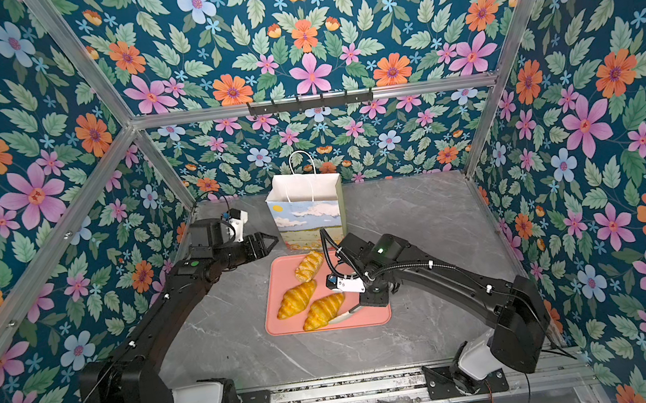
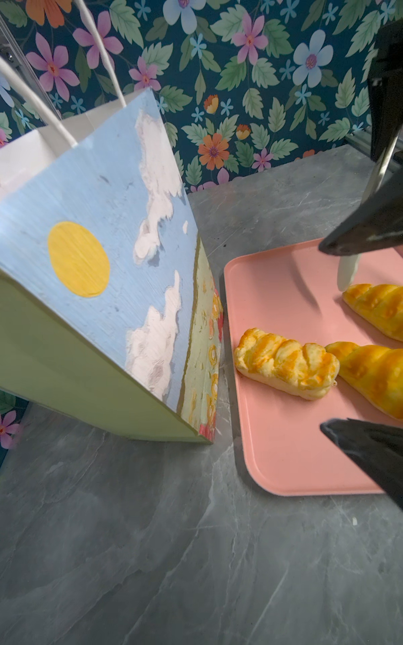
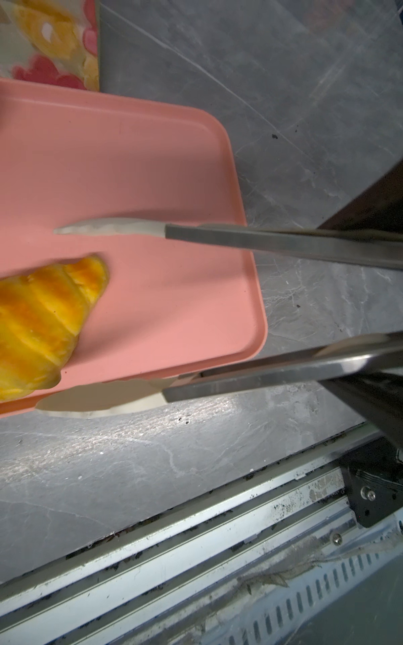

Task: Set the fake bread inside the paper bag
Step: 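Position the open tongs around the striped croissant nearest the bag, then close the tongs on the striped croissant and lift it off the tray, then carry the croissant in the tongs with the right gripper over the bag, then open the tongs with the right gripper to drop the croissant into the bag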

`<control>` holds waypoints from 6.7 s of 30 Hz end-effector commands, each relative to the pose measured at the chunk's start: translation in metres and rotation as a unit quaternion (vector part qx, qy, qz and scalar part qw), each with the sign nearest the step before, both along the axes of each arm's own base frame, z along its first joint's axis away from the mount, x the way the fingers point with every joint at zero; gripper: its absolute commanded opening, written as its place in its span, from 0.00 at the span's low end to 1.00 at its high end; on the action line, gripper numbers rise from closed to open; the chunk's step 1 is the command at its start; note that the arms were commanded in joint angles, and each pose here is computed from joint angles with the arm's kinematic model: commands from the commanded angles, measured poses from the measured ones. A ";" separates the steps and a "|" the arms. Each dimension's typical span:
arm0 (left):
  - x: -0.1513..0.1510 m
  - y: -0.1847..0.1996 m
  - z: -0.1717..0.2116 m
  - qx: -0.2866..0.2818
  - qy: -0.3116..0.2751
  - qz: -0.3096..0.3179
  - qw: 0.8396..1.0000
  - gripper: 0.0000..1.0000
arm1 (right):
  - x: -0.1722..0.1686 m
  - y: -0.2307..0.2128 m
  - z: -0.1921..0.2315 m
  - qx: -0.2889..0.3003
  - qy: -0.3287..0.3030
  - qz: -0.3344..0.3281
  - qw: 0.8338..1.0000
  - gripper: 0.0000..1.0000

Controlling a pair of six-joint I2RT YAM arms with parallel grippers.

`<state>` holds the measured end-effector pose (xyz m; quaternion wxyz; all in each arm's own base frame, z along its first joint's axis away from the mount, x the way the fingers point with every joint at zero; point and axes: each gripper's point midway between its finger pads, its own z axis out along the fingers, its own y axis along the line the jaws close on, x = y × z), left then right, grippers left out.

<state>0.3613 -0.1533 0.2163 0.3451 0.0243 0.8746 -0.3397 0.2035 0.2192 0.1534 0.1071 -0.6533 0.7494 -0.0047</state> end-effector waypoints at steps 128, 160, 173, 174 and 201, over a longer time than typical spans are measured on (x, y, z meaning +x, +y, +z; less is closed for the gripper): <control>0.128 -0.021 0.073 0.011 -0.050 0.028 0.998 0.73 | 0.157 -0.059 0.227 0.206 -0.154 -0.248 0.934 0.37; 0.129 -0.028 0.072 0.007 -0.044 0.025 0.999 0.71 | 0.198 0.016 0.242 0.311 -0.151 -0.191 0.919 0.37; 0.131 -0.022 0.079 0.017 -0.053 0.043 0.997 0.71 | 0.205 0.030 0.222 0.317 -0.117 -0.189 0.922 0.38; 0.132 -0.021 0.078 0.020 -0.054 0.046 0.997 0.71 | 0.205 0.031 0.222 0.317 -0.116 -0.188 0.922 0.38; 0.141 -0.019 0.071 0.036 -0.056 0.049 0.997 0.69 | 0.224 0.036 0.167 0.251 -0.095 -0.196 0.943 0.39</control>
